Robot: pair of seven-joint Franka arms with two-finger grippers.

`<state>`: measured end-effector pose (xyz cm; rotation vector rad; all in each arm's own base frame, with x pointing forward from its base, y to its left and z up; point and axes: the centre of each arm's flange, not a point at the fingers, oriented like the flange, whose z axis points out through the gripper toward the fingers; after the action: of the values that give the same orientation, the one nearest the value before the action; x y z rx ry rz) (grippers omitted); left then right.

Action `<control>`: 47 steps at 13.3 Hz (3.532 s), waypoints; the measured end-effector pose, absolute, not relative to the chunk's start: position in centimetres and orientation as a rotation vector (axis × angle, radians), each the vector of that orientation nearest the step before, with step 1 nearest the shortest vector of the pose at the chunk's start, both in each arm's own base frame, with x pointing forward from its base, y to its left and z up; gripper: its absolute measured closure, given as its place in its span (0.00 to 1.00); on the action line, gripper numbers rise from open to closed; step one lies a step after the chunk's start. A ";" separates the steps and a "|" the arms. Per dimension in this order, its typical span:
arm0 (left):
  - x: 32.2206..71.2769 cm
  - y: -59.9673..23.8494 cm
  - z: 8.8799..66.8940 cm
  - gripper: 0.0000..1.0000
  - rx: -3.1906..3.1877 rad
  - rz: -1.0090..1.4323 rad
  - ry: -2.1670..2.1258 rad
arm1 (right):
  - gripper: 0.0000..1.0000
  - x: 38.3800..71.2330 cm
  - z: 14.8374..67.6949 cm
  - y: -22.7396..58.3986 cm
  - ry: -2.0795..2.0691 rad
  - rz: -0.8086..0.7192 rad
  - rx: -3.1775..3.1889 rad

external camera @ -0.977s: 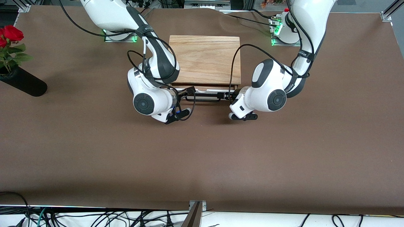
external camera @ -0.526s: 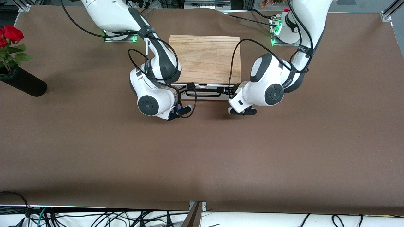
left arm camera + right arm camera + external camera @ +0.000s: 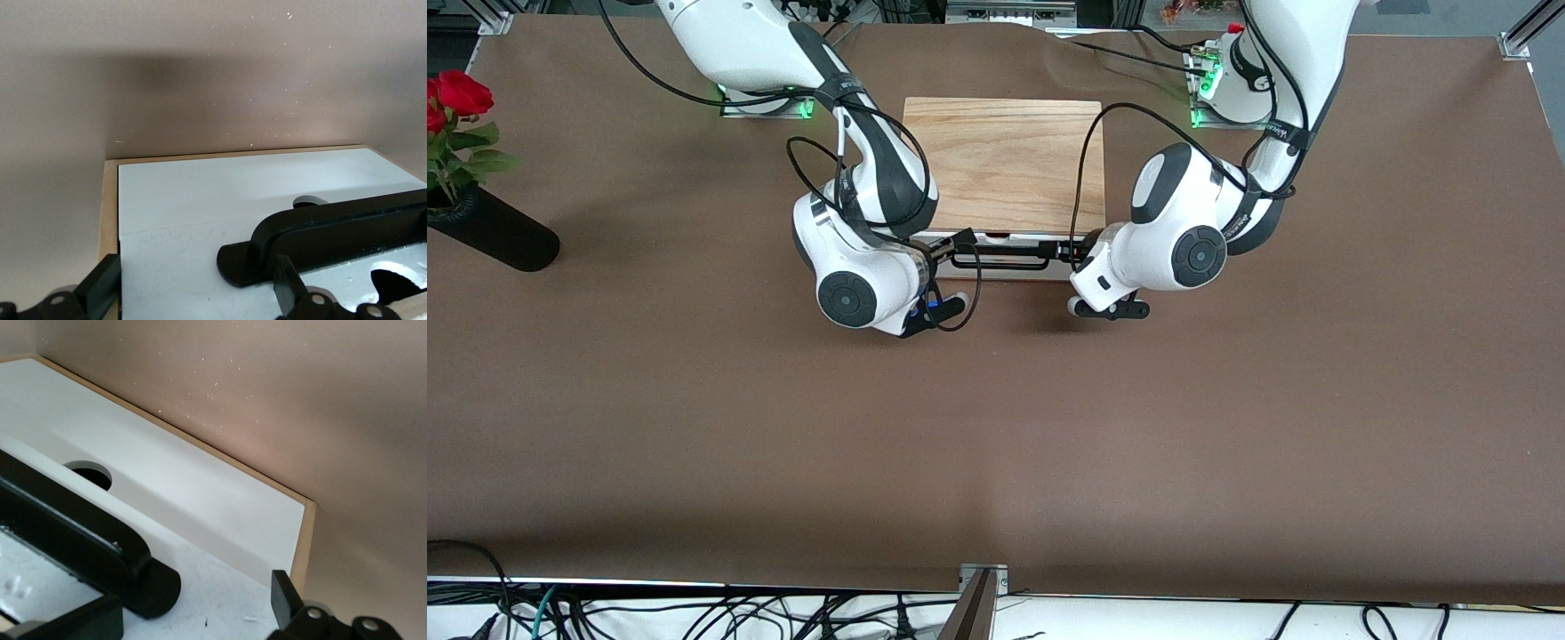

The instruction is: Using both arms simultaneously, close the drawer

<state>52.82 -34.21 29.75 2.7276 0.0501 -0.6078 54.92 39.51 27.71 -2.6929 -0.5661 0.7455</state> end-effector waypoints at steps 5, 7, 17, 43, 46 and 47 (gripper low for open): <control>52.8 -34.1 29.6 0.00 2.729 -0.606 0.054 | 0.00 54.8 26.5 39.6 -0.535 0.787 -2.653; 52.9 -34.0 29.6 0.00 2.730 -0.605 0.059 | 0.00 54.6 26.0 40.1 -0.544 0.789 -2.646; 58.5 -27.2 34.9 0.00 2.695 -0.372 0.216 | 0.00 57.7 28.4 40.8 -0.515 0.564 -2.648; 54.9 -3.8 59.9 0.00 3.073 -0.034 0.384 | 0.00 72.0 45.3 12.7 -0.083 -0.081 -3.011; 55.3 -4.2 59.5 0.00 3.077 -0.043 0.377 | 0.00 70.9 50.4 9.6 -0.113 -0.165 -3.143; 55.4 -4.1 59.5 0.00 3.076 -0.042 0.382 | 0.00 70.4 52.1 8.5 -0.124 -0.192 -3.167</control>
<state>55.38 -4.09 59.54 3.0763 0.3816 -0.0421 70.38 8.54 52.09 -3.1665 -0.1243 -0.1915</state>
